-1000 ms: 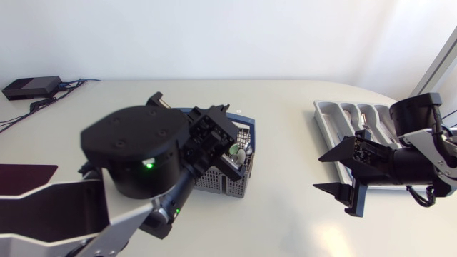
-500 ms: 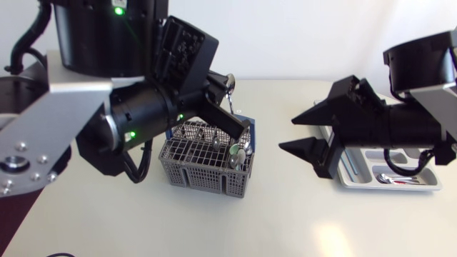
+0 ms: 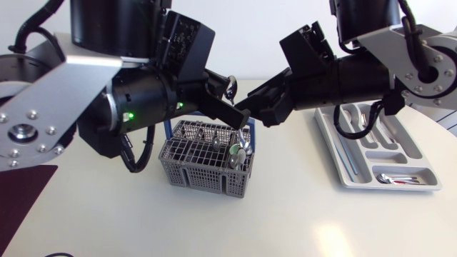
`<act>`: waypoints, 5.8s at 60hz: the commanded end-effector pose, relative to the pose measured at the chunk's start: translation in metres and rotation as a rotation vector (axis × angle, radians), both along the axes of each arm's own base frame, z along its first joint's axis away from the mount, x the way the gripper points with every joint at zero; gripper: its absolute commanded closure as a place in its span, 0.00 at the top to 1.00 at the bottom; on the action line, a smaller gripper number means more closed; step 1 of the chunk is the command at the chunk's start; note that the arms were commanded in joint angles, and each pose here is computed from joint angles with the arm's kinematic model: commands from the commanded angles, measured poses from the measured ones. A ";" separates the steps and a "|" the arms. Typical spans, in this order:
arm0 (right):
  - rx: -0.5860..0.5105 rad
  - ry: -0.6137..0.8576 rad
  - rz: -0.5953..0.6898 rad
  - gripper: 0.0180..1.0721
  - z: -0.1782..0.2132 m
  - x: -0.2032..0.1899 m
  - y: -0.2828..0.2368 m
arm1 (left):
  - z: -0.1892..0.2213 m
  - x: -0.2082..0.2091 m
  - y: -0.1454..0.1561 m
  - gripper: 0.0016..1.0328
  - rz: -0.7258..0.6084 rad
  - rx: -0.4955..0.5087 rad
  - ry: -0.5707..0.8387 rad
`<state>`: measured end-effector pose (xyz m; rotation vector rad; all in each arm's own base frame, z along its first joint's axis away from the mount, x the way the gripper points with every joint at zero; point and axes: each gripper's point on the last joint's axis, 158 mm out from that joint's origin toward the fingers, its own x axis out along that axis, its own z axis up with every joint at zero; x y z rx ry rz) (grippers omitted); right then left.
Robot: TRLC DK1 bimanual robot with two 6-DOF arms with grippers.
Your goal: Transfer all utensils from the basket to the drawer tray.
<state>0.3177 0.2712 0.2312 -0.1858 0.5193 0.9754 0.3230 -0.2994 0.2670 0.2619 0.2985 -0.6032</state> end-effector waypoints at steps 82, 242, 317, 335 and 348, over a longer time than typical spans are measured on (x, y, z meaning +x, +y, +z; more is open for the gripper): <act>-0.213 0.109 0.101 0.05 -0.079 -0.027 -0.113 | 0.019 0.011 0.059 0.90 0.064 0.104 -0.051; -0.468 0.094 0.081 0.68 -0.170 0.030 -0.080 | -0.202 0.007 0.177 0.89 0.108 0.377 0.361; -0.175 0.296 -0.110 0.57 -0.080 -0.002 0.012 | -0.143 -0.029 0.095 0.89 -0.155 0.287 0.176; -0.168 0.319 -0.161 0.56 -0.098 0.014 0.017 | -0.158 -0.015 0.080 0.89 -0.192 0.294 0.182; -0.180 0.334 -0.180 0.56 -0.110 0.021 0.017 | -0.158 -0.006 0.073 0.89 -0.194 0.284 0.168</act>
